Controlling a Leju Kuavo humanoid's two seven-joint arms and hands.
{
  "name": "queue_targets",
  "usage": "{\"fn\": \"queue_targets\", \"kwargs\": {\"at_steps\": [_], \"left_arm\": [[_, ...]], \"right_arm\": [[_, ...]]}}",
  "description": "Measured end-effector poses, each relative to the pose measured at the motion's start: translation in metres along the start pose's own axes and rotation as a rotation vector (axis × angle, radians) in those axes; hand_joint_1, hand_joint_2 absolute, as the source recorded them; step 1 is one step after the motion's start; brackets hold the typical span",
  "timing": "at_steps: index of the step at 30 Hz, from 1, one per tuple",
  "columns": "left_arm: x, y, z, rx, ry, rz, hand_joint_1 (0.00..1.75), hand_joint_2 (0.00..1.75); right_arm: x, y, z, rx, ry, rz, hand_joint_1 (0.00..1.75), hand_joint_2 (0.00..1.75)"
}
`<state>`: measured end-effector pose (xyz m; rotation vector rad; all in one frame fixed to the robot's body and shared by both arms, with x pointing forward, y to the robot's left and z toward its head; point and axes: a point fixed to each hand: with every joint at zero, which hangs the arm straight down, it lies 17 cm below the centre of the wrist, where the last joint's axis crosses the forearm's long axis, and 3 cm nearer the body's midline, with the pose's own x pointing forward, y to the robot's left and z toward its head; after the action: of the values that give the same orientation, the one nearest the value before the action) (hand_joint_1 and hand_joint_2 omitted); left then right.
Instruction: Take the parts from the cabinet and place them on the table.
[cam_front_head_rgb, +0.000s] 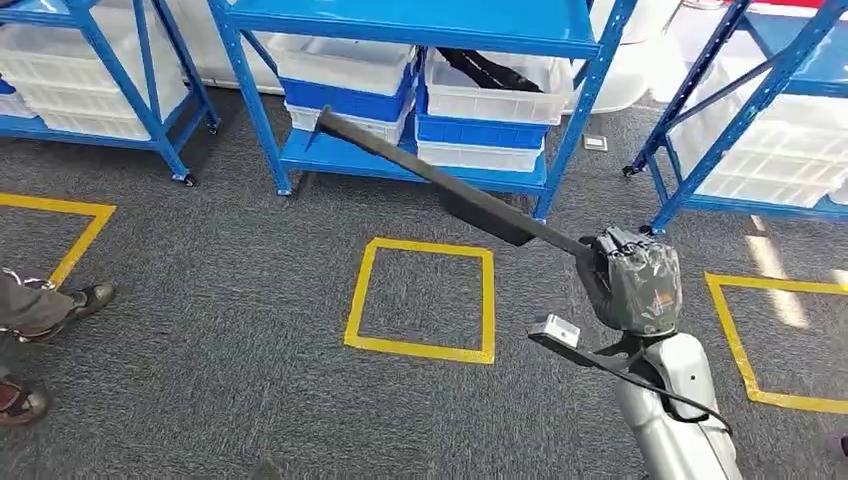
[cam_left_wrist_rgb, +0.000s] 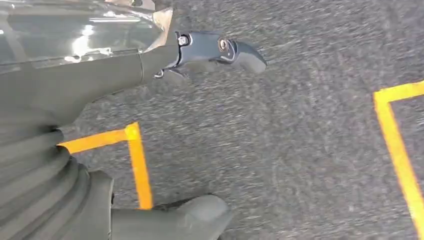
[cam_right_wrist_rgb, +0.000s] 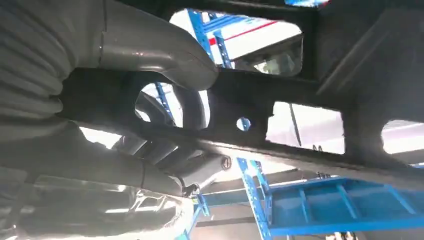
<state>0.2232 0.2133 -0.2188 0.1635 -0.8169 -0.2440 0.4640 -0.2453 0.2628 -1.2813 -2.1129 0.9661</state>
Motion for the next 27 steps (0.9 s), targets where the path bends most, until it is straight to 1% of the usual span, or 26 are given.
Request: {"fn": "queue_targets", "kwargs": {"at_steps": [3, 8, 12, 19, 22, 27], "left_arm": [[0.0, -0.001, 0.0, -0.001, 0.0, 0.001, 0.0, 1.75], [0.003, -0.002, -0.001, -0.003, -0.004, 0.002, 0.0, 1.75], [-0.004, -0.004, 0.003, -0.011, 0.011, 0.003, 0.0, 1.75], [-0.001, -0.004, 0.001, -0.013, 0.006, 0.002, 0.0, 1.75], [0.008, -0.003, -0.003, -0.013, -0.008, 0.006, 0.0, 1.75], [0.009, -0.006, -0.002, -0.015, -0.01, 0.012, 0.0, 1.75]], "right_arm": [[-0.002, 0.0, 0.003, 0.002, 0.003, 0.004, 1.69, 1.75], [-0.003, -0.01, -0.001, -0.026, 0.001, 0.014, 1.69, 1.75], [-0.004, -0.007, 0.004, -0.014, 0.01, 0.015, 1.69, 1.75], [-0.004, -0.007, 0.01, -0.009, 0.016, 0.022, 1.69, 1.75], [-0.005, -0.012, 0.006, -0.019, 0.012, 0.034, 1.69, 1.75], [-0.007, -0.012, 0.004, -0.011, 0.016, 0.03, 1.69, 1.75]]}}
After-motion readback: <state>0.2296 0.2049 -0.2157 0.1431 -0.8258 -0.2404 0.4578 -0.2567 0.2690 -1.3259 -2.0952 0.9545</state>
